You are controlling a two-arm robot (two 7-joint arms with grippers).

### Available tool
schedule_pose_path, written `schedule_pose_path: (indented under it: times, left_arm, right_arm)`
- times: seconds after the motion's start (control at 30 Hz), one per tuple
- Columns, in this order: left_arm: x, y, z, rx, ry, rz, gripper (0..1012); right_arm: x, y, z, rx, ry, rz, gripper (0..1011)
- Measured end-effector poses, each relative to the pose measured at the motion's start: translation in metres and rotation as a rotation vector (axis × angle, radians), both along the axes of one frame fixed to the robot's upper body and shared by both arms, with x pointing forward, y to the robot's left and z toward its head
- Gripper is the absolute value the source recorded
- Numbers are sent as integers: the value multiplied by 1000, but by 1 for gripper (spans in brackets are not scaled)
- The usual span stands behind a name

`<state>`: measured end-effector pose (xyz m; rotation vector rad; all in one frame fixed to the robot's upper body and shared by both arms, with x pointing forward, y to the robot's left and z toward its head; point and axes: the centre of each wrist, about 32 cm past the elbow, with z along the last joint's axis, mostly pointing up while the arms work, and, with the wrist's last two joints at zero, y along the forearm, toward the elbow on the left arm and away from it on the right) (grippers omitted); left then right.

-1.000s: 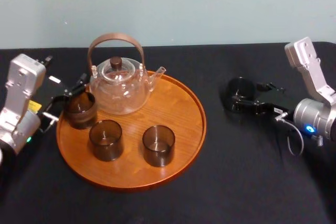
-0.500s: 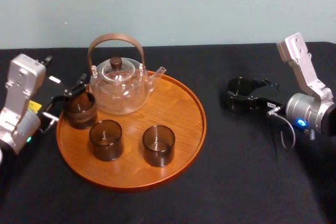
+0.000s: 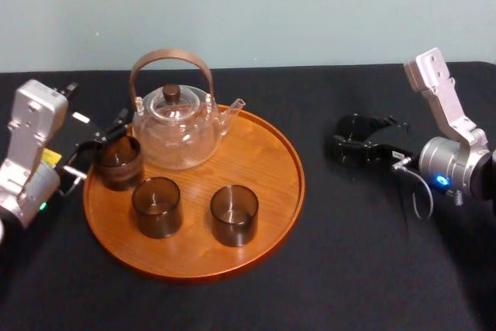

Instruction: Pick up the glass from the table and place it on the tray.

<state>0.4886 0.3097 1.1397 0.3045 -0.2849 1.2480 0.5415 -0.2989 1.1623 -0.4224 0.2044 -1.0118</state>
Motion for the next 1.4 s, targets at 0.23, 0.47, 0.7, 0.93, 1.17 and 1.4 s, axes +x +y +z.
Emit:
schedule_pose_path:
  times: [0.23, 0.47, 0.7, 0.93, 1.17, 1.4]
  left_arm:
    - [0, 0, 0, 0, 0, 0, 1001]
    - [0, 0, 0, 0, 0, 0, 1001]
    - [0, 0, 0, 0, 0, 0, 1002]
    - [0, 0, 0, 0, 0, 0, 1001]
    - [0, 0, 0, 0, 0, 0, 1001]
    - [0, 0, 0, 0, 0, 0, 1001]
  right_arm:
    - [0, 0, 0, 2, 0, 0, 902]
    - [-1, -1, 0, 4, -1, -1, 902]
    - [-1, -1, 0, 5, -2, -1, 902]
    - [-3, -3, 3, 15, -13, 16, 902]
    - [-5, -5, 15, 32, -46, 66, 902]
    - [-3, 2, 31, 48, -95, 146, 902]
